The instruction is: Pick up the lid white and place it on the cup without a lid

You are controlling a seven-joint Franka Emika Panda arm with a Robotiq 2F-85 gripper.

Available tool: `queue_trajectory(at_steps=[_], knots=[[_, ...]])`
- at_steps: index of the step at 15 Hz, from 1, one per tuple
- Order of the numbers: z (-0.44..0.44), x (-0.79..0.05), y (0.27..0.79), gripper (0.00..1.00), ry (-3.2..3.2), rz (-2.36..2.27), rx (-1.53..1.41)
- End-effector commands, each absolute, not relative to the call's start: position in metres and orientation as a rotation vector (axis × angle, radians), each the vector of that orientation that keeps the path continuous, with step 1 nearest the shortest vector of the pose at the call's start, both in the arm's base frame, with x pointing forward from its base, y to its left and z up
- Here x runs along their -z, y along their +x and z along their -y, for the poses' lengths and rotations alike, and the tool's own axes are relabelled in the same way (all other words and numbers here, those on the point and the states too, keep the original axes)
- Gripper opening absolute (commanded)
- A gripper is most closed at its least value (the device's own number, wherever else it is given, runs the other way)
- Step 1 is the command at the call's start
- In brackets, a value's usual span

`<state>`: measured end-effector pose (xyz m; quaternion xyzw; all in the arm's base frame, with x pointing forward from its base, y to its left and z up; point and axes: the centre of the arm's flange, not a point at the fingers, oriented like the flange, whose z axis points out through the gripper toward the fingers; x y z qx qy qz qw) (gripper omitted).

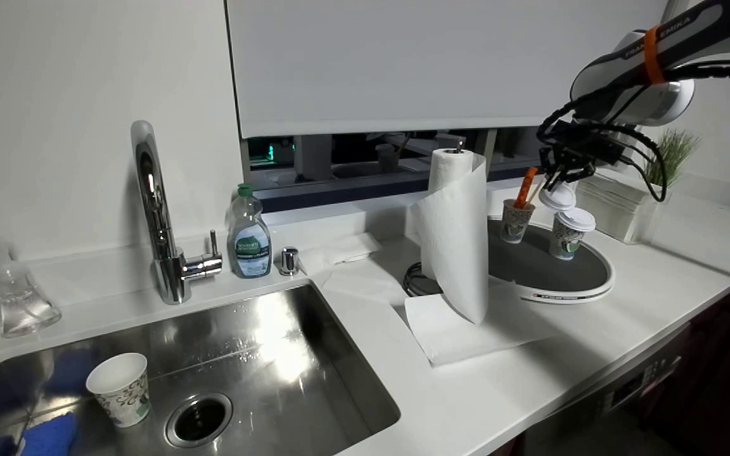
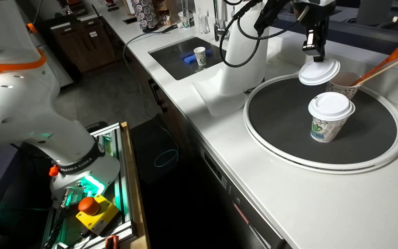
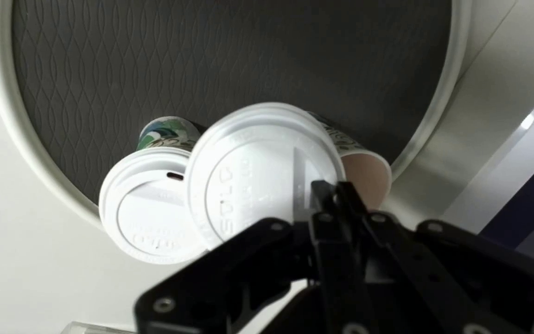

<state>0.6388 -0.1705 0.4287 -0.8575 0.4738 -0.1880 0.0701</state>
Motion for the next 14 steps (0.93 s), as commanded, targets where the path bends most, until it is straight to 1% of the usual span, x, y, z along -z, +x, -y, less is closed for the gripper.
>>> queue_trajectory(at_steps=[1, 4, 5, 8, 9, 14], knots=[[0.184, -0.441, 0.652, 0.02, -2.615, -1.337, 0.666], [0.199, -0.454, 0.667, 0.02, -2.536, -1.342, 0.695], [0.186, -0.453, 0.651, 0.08, -2.578, -1.348, 0.673], [0.195, -0.458, 0.656, 0.08, -2.549, -1.356, 0.69], [0.195, -0.457, 0.657, 0.02, -2.548, -1.356, 0.69], [0.2, -0.465, 0.683, 0.02, -2.575, -1.291, 0.722]])
